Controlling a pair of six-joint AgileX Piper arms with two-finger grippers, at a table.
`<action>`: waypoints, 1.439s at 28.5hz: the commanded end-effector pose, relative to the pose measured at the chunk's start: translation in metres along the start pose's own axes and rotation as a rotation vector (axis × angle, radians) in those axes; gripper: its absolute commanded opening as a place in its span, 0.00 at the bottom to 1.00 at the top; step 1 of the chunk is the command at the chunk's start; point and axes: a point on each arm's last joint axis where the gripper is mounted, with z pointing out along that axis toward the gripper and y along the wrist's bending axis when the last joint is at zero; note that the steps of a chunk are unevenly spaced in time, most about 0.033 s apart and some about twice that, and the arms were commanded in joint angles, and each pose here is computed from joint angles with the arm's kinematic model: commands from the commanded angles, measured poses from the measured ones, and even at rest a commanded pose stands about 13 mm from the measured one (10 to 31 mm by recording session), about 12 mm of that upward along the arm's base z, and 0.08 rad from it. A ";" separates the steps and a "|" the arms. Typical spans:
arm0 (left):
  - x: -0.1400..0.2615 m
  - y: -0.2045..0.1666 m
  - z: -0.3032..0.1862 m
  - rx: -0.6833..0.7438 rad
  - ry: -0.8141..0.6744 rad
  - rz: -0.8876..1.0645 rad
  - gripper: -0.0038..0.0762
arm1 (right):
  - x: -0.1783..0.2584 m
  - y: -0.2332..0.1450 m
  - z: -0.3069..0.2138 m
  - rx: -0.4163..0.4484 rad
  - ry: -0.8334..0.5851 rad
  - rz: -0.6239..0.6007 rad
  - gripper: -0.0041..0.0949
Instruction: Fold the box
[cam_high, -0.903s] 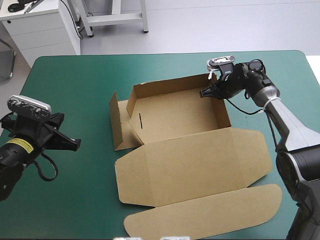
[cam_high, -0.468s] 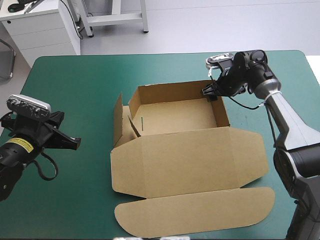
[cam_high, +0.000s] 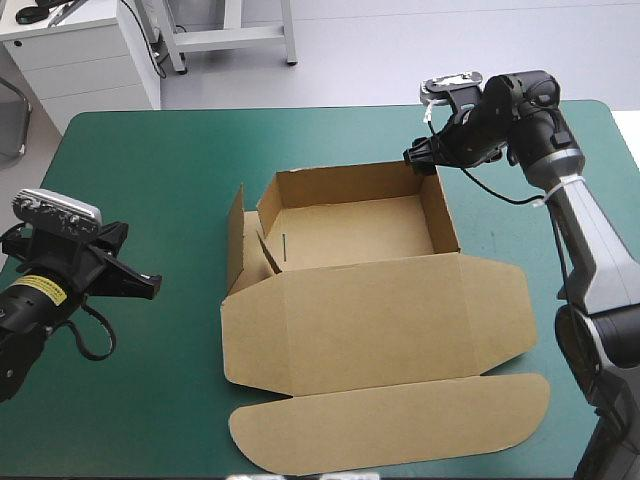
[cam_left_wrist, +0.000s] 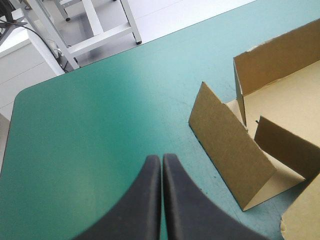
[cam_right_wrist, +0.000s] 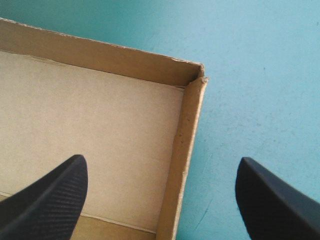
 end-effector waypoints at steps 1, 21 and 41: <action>-0.014 0.003 -0.007 -0.016 -0.108 -0.004 0.04 | -0.002 0.001 -0.026 0.011 -0.055 -0.005 0.80; -0.011 0.002 -0.007 -0.013 -0.075 -0.004 0.04 | 0.005 -0.016 0.085 0.016 0.177 0.065 0.59; -0.015 0.003 -0.007 -0.019 -0.118 -0.002 0.04 | 0.001 -0.040 0.044 -0.064 0.075 0.053 0.02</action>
